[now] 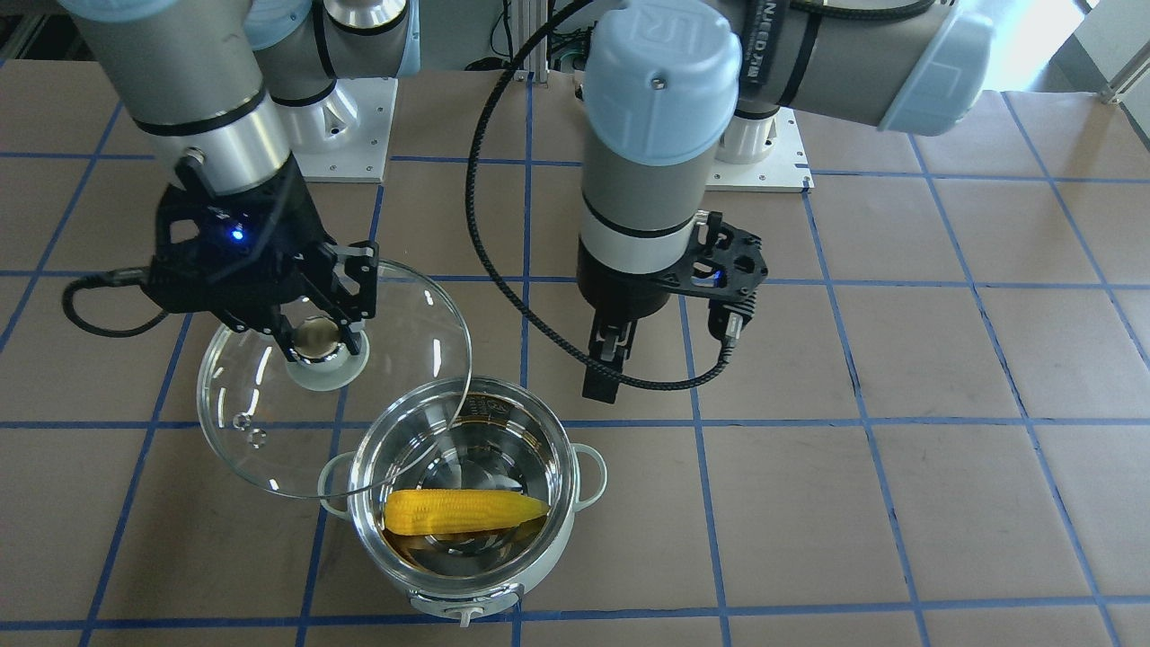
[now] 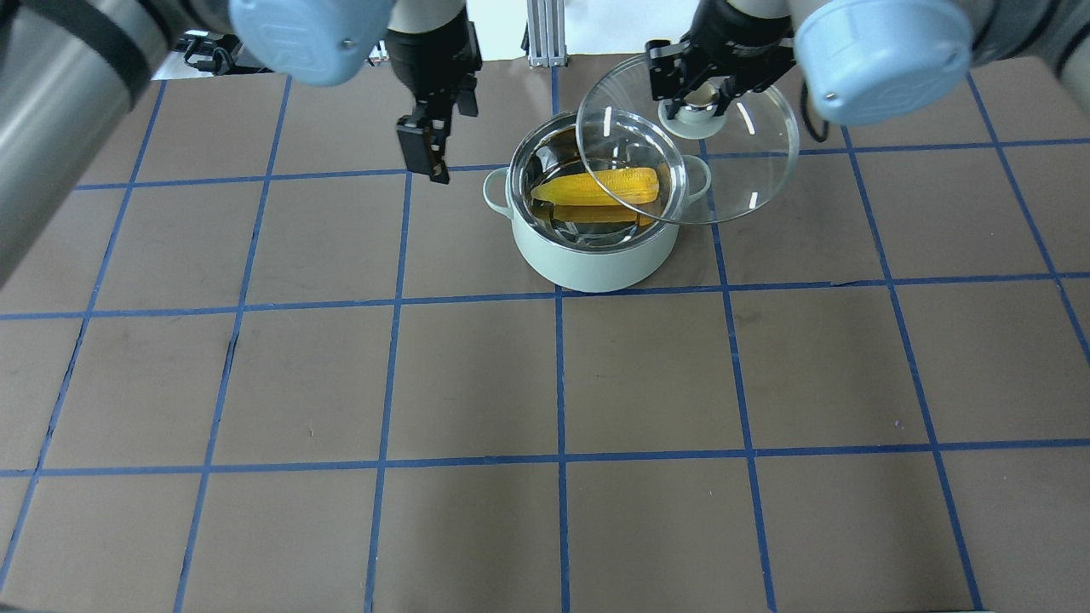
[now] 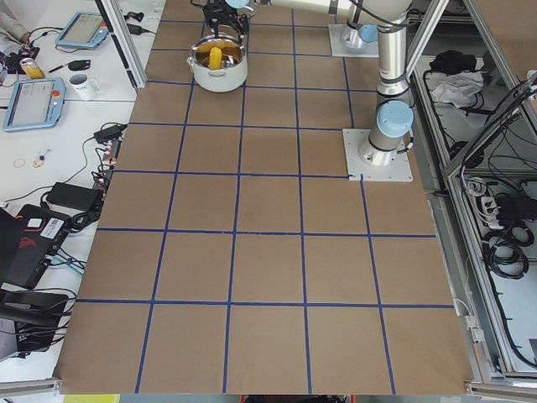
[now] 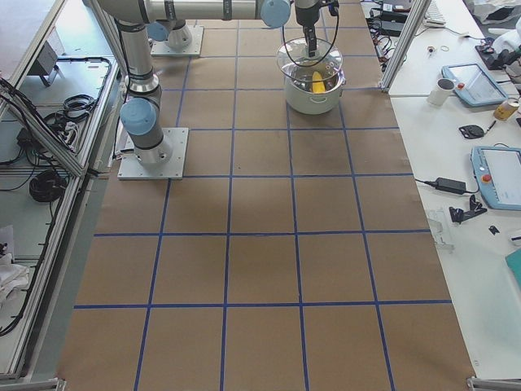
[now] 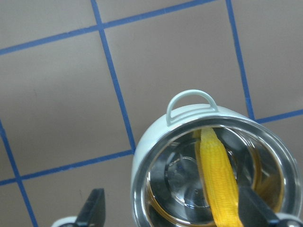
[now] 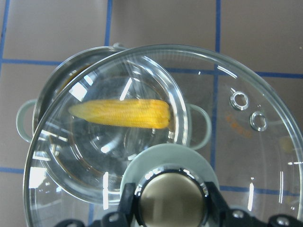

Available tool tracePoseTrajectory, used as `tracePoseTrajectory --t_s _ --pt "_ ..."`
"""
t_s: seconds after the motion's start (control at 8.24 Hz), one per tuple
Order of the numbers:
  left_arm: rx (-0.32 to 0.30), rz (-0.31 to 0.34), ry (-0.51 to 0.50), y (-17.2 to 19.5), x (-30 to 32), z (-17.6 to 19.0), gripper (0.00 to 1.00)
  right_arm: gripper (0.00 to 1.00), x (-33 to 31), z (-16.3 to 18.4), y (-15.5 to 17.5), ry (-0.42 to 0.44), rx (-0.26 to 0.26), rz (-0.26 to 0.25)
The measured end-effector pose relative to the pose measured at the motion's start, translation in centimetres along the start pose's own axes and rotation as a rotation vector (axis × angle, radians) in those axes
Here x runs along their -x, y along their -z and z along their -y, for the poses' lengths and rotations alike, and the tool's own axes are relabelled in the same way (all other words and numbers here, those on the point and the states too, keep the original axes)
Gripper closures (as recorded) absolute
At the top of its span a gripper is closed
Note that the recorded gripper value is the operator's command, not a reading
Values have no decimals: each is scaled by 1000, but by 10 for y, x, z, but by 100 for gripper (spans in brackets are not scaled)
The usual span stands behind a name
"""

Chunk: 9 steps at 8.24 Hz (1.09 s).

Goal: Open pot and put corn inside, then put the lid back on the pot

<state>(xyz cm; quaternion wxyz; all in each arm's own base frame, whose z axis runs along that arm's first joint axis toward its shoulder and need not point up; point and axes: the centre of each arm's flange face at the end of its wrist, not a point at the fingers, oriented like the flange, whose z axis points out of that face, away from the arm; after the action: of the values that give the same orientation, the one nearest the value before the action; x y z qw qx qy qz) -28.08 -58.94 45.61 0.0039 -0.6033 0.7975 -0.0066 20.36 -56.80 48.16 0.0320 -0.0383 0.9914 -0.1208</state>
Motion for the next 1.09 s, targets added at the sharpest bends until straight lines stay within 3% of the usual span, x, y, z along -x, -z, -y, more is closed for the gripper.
tracePoseTrajectory --t_s 0.36,0.73,1.09 --pt "-5 -3 -159 39 64 92 0 87 67 14 -74 -75 -31 -11" --pt "-27 -30 -373 70 90 117 0 95 82 20 -113 -151 -23 -18" --pt "-47 -44 -490 86 103 141 0 96 90 21 -129 -168 -14 -27"
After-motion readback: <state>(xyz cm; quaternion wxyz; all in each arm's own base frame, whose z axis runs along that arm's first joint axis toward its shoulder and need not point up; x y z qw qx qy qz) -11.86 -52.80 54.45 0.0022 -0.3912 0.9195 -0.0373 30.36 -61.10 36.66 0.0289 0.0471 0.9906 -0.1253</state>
